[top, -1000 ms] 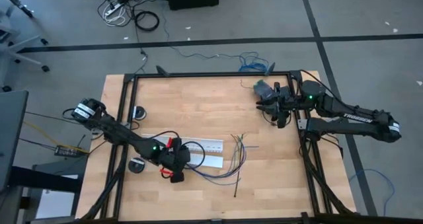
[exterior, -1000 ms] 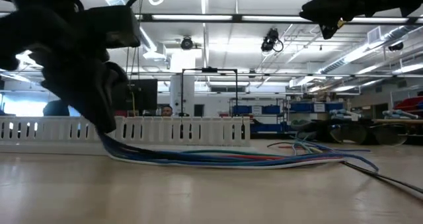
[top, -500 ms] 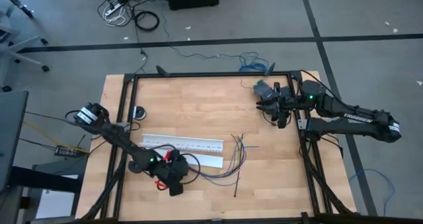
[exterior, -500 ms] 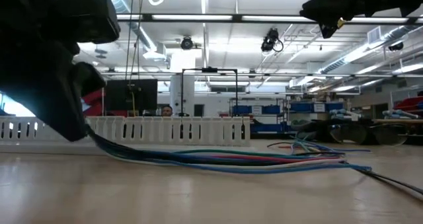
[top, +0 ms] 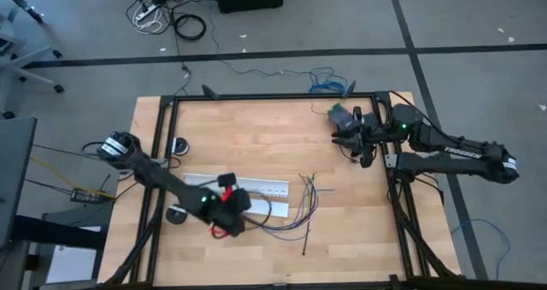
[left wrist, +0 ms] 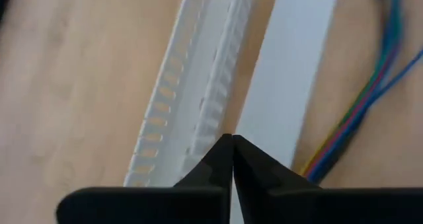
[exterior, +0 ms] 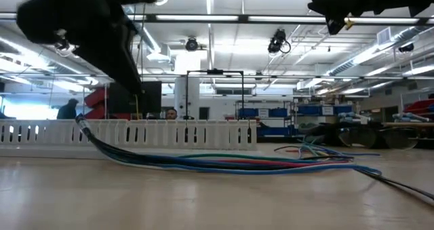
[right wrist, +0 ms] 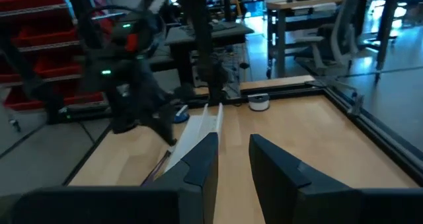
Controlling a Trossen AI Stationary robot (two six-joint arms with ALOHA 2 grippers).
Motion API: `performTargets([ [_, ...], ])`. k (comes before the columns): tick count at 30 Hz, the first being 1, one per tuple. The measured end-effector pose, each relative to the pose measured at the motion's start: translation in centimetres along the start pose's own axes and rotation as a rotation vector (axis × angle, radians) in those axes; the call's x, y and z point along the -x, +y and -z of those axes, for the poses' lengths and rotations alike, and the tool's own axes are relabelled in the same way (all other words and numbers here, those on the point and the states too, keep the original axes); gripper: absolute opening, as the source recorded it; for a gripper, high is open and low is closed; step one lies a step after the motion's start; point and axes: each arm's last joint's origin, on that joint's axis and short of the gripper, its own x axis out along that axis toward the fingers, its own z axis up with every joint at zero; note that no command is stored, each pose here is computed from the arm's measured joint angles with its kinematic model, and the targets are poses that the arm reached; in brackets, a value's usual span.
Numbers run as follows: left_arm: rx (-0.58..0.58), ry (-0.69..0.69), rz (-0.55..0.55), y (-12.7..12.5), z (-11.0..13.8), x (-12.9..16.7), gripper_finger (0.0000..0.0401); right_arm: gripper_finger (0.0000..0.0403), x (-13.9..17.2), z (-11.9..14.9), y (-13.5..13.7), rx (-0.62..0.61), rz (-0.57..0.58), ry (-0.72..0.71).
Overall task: Ziptie cables
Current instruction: Move the cable duct to the top of the table
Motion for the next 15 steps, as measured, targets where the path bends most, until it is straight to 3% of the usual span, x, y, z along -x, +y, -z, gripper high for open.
performTargets([
  [7,-0.076,0.077,0.022,3.0,-1.1,-1.9,0.0081,0.0110,-0.1,0.1,0.4,0.038,-0.031,0.007],
  [15,-0.030,0.132,0.139,3.9,-1.5,-2.5,0.0132,0.0137,0.3,-0.1,0.4,0.085,-0.016,-0.012],
])
